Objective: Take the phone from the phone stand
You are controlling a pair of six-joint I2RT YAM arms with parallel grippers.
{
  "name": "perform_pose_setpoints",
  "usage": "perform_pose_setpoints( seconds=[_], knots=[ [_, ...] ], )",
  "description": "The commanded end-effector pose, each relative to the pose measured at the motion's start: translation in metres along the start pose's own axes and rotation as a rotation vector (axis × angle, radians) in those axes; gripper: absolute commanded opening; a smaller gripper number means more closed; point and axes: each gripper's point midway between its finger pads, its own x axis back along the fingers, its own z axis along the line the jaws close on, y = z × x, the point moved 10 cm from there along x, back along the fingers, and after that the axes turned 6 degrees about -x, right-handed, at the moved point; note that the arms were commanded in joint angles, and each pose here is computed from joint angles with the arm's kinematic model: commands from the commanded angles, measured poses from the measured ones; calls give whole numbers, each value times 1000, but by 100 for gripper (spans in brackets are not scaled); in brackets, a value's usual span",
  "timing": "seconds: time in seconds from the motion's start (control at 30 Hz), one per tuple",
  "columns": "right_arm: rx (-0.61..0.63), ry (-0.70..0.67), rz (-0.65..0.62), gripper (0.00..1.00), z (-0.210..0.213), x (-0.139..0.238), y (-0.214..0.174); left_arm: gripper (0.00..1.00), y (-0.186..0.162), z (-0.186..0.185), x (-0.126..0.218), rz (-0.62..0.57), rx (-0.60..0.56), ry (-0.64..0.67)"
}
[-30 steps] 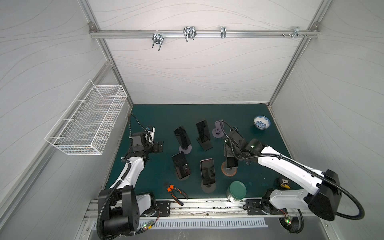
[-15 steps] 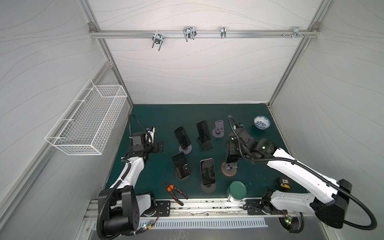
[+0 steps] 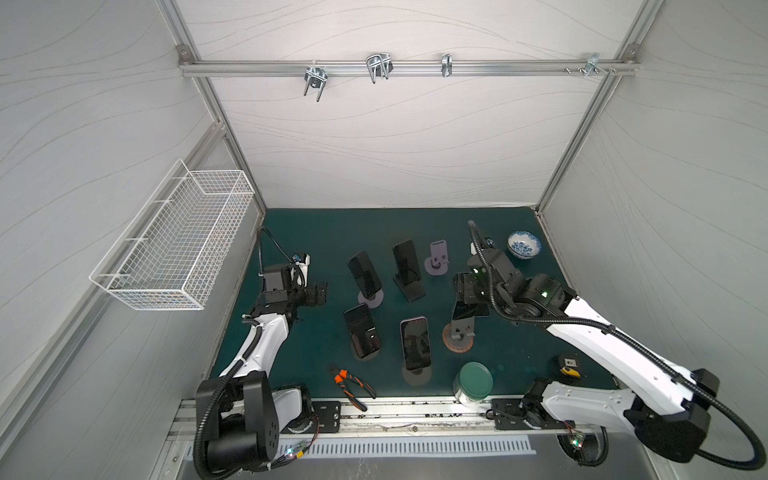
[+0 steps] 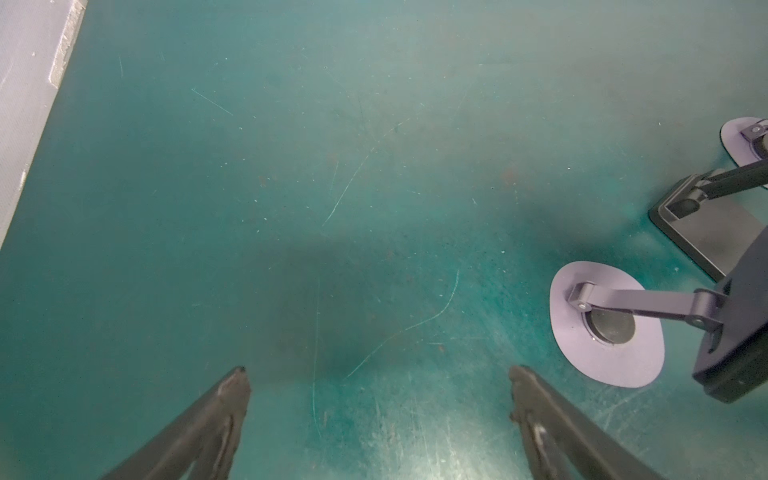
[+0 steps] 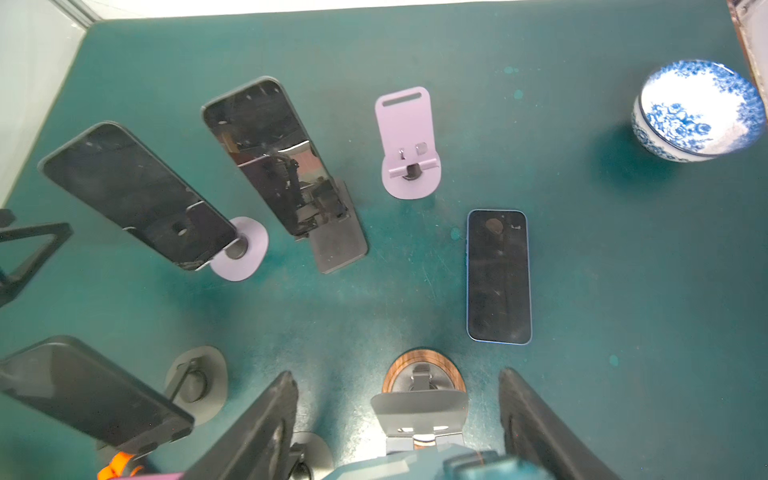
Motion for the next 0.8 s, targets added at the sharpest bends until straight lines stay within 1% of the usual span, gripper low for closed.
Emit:
perform_pose_setpoints(
  seconds=[0.0,0.13,0.27,0.63,0.77],
  knots=[
    [4,60,-42,57,7,17,14,99,10,2,5,-40,-17,12],
    [36,87,-47,56,13,23,23,99,11,3,4,-40,-17,13],
    [60,73,-48,56,15,22,33,99,11,2,4,-39,-17,12],
    [10,101,-82,56,0,7,77,98,11,3,3,-32,-16,10],
    [9,87,-76,56,-5,-7,88,98,11,3,3,-31,-15,7]
  ],
)
